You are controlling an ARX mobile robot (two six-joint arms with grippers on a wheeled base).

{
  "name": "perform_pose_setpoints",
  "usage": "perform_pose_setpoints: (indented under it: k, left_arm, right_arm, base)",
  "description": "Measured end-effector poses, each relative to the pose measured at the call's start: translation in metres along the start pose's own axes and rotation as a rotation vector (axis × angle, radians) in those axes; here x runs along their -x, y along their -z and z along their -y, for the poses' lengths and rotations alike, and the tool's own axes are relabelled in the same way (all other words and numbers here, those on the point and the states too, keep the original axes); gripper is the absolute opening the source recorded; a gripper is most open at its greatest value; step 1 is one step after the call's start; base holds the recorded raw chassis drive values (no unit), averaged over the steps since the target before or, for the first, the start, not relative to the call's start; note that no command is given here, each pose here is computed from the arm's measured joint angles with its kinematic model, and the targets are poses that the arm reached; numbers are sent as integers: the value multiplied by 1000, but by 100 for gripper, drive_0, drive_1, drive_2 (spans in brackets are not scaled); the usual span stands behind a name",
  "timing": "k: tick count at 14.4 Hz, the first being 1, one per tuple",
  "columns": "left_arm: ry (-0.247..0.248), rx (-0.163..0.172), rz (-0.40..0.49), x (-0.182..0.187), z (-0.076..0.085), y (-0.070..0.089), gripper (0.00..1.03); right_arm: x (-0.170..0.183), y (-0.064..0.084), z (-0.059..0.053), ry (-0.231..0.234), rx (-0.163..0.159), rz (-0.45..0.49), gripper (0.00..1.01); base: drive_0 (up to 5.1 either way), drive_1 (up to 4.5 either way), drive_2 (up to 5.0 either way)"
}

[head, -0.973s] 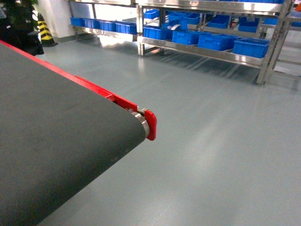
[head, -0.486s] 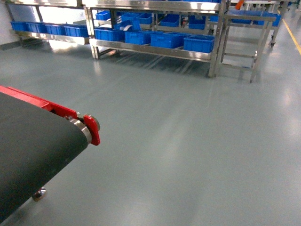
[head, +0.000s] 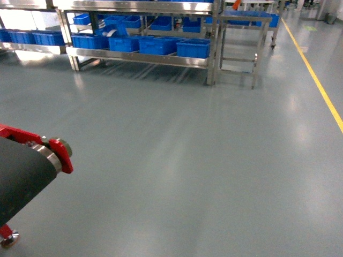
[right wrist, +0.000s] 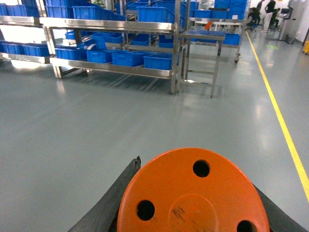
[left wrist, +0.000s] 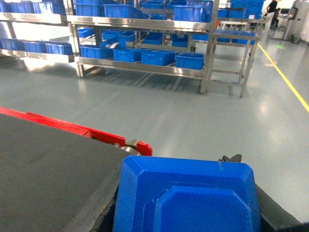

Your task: Sort blue parts and orange caps into right shelf containers

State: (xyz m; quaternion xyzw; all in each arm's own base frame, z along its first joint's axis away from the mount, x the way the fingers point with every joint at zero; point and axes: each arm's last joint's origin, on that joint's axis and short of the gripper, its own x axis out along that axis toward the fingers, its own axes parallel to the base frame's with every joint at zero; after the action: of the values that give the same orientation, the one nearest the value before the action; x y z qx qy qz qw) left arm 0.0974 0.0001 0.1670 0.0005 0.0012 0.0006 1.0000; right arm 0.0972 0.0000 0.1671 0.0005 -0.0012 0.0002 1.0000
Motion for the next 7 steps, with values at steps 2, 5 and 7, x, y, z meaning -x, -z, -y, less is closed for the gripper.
perform_pose_setpoints:
  k: [2,5,7]
  left_arm:
    - [0,0,0,0,0,0,44]
    - [1,0,0,0,0,0,44]
    - [0,0,0,0,0,0,44]
  right_arm:
    - [0,0,0,0,0,0,44]
    - [0,0,0,0,0,0,44]
    - [0,0,0,0,0,0,44]
  base:
    - [-149,-149,-149]
    - [-166,-166,-166]
    - [-157,-157,-157]
